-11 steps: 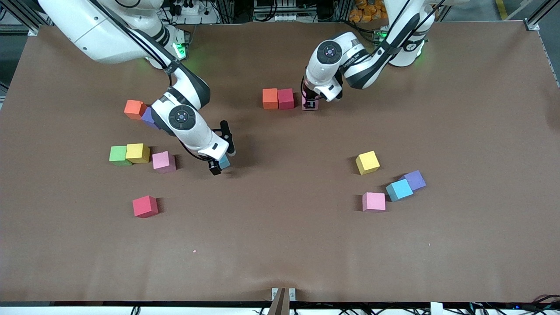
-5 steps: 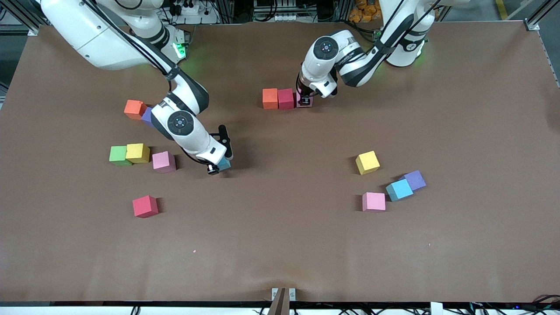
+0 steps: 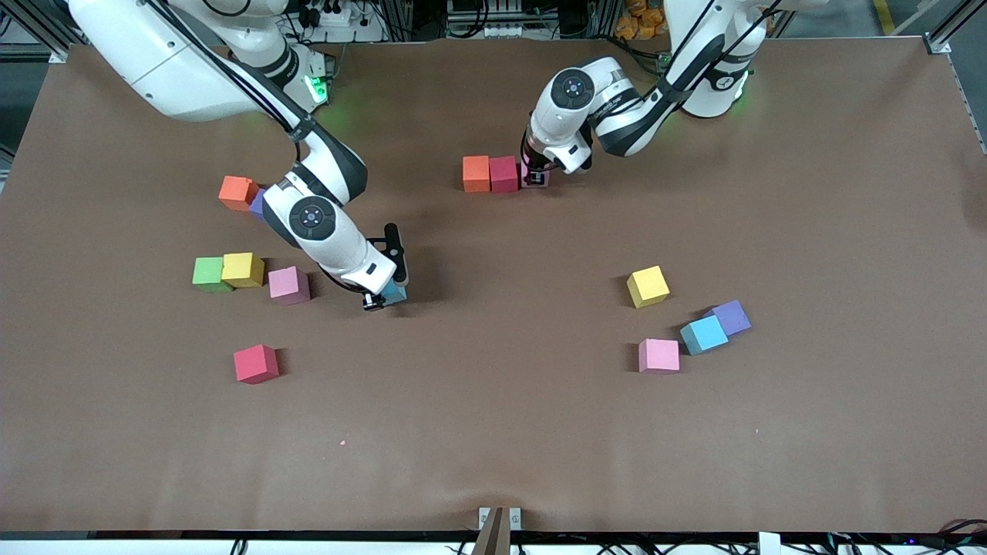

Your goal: Arrange 11 blocks into digit 3

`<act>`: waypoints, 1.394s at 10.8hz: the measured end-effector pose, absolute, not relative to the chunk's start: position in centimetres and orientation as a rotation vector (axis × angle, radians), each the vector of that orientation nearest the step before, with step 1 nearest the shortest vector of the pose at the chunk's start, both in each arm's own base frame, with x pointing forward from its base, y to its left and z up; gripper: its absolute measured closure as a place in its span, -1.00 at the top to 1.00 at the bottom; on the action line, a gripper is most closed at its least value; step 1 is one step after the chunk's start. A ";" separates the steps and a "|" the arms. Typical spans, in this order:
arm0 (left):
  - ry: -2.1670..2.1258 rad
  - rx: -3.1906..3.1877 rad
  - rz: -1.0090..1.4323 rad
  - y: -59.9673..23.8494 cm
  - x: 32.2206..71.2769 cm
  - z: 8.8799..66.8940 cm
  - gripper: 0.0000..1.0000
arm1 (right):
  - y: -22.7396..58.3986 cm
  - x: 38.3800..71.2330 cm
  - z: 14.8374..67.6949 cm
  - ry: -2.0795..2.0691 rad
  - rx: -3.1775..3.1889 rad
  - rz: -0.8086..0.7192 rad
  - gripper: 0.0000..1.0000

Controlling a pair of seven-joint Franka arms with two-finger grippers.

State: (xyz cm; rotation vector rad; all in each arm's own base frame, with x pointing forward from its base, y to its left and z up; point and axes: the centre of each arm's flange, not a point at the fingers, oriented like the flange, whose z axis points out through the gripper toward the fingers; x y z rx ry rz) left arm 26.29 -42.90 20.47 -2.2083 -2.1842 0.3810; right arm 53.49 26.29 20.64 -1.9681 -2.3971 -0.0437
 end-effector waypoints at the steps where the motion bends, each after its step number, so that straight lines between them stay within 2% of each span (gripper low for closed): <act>1: -2.169 -2.224 0.375 -42.9 26.2 20.3 0.08 | 26.4 53.5 21.0 -2.380 -1.978 -0.044 0.05; 6: -2.146 -2.257 0.367 -43.1 26.2 20.3 0.08 | 32.7 50.5 22.3 -2.425 -1.933 -0.060 0.05; 8: -2.128 -2.285 0.357 -43.3 26.2 20.3 0.08 | 33.6 49.6 22.4 -2.313 -2.070 -0.015 0.05; 11: -2.130 -2.289 0.365 -43.6 26.4 20.3 0.08 | 34.4 48.2 22.3 -1.972 -2.394 0.101 0.05; 15: -2.135 -2.286 0.382 -43.9 26.8 20.3 0.08 | 35.7 47.1 22.4 -1.200 -2.812 0.167 0.05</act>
